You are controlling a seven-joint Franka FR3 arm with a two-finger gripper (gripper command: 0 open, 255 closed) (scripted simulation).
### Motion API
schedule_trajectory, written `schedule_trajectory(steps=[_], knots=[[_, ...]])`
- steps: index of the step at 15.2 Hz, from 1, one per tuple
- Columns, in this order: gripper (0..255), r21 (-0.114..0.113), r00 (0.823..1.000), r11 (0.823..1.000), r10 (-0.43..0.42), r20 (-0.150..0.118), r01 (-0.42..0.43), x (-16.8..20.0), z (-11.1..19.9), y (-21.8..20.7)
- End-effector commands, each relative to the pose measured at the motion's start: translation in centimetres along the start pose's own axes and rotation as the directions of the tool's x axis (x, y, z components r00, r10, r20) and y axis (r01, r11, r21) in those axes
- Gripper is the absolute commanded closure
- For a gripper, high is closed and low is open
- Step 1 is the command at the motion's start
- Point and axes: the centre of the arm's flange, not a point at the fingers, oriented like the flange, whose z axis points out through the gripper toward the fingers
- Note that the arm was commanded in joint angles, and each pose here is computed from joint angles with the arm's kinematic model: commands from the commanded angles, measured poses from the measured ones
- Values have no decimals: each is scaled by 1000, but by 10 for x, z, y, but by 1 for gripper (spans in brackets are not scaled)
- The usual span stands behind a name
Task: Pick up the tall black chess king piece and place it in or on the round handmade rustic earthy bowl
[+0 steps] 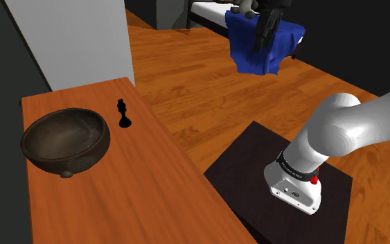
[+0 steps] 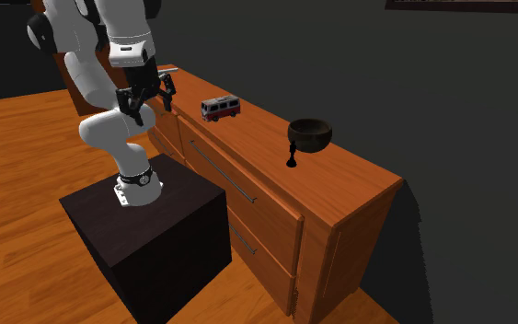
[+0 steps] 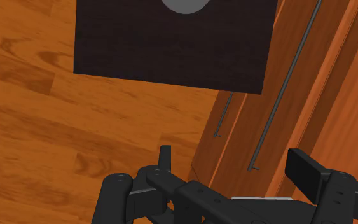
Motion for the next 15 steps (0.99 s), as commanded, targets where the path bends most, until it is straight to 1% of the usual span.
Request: schedule_trajectory(steps=[1, 8, 15], knots=[[0, 0, 1000, 1000, 0, 0, 0, 0, 0, 0], [0, -18, 998, 999, -44, -44, 43, 49, 36, -67], [0, -38, 992, 996, -88, -87, 85, 97, 71, -135]])
